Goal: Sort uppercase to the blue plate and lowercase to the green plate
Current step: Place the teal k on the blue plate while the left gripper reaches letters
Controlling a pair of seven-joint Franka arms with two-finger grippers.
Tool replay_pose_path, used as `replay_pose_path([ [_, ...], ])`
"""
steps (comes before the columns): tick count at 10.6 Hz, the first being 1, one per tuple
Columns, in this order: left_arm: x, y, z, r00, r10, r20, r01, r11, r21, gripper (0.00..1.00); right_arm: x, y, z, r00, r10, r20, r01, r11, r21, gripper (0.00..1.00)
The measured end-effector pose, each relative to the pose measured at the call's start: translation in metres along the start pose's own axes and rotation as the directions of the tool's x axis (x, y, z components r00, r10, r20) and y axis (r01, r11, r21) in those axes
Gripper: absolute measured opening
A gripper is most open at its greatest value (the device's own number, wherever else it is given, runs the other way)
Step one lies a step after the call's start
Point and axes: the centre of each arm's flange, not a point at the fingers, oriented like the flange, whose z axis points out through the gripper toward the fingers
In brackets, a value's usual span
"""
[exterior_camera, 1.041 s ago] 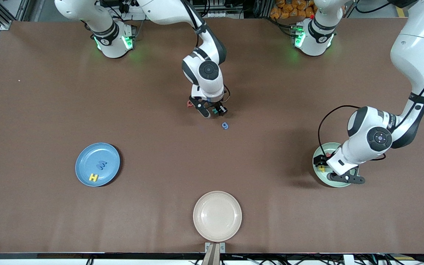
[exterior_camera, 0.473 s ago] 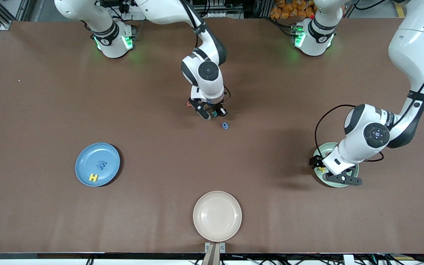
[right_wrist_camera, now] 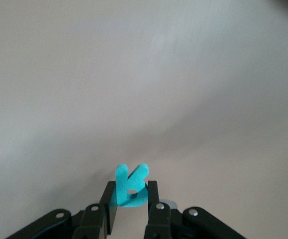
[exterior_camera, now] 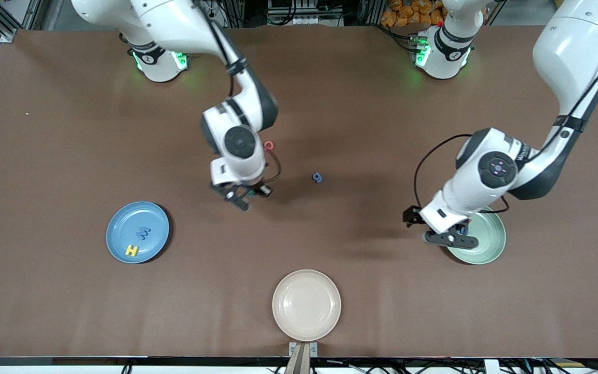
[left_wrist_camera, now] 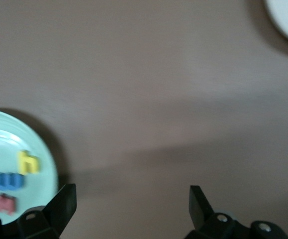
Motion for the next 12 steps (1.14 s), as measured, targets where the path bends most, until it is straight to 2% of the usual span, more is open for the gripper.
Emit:
replay_pose_path([
  [2, -0.023, 0.069, -0.001, 0.998, -0.051, 0.028, 0.051, 0.999, -0.009, 1.0, 0.075, 0.05, 0.004, 0.992, -0.123, -0.025, 0.122, 0.992, -0.045, 0.29],
  [4, -0.062, 0.159, 0.002, 0.999, -0.025, 0.046, 0.025, 1.0, -0.016, 1.0, 0.128, 0.096, 0.005, 0.974, -0.224, -0.027, 0.221, 0.972, -0.084, 0.29],
  [6, -0.111, 0.243, 0.002, 0.995, 0.092, 0.047, -0.091, 0.996, -0.024, 1.0, 0.159, 0.127, 0.008, 0.953, -0.302, -0.027, 0.297, 0.948, -0.115, 0.29],
  [9, -0.16, 0.331, 0.011, 0.974, 0.225, 0.031, -0.224, 0.974, -0.031, 1.0, 0.188, 0.152, 0.003, 0.933, -0.359, -0.032, 0.353, 0.928, -0.117, 0.29],
  [11, -0.183, 0.38, 0.035, 0.958, 0.288, 0.004, -0.288, 0.958, -0.008, 1.0, 0.192, 0.152, -0.002, 0.931, -0.362, -0.04, 0.356, 0.928, -0.114, 0.53],
  [12, -0.193, 0.401, 0.051, 0.95, 0.312, -0.02, -0.312, 0.95, -0.02, 1.0, 0.191, 0.151, -0.003, 0.931, -0.364, -0.042, 0.357, 0.927, -0.112, 0.67],
])
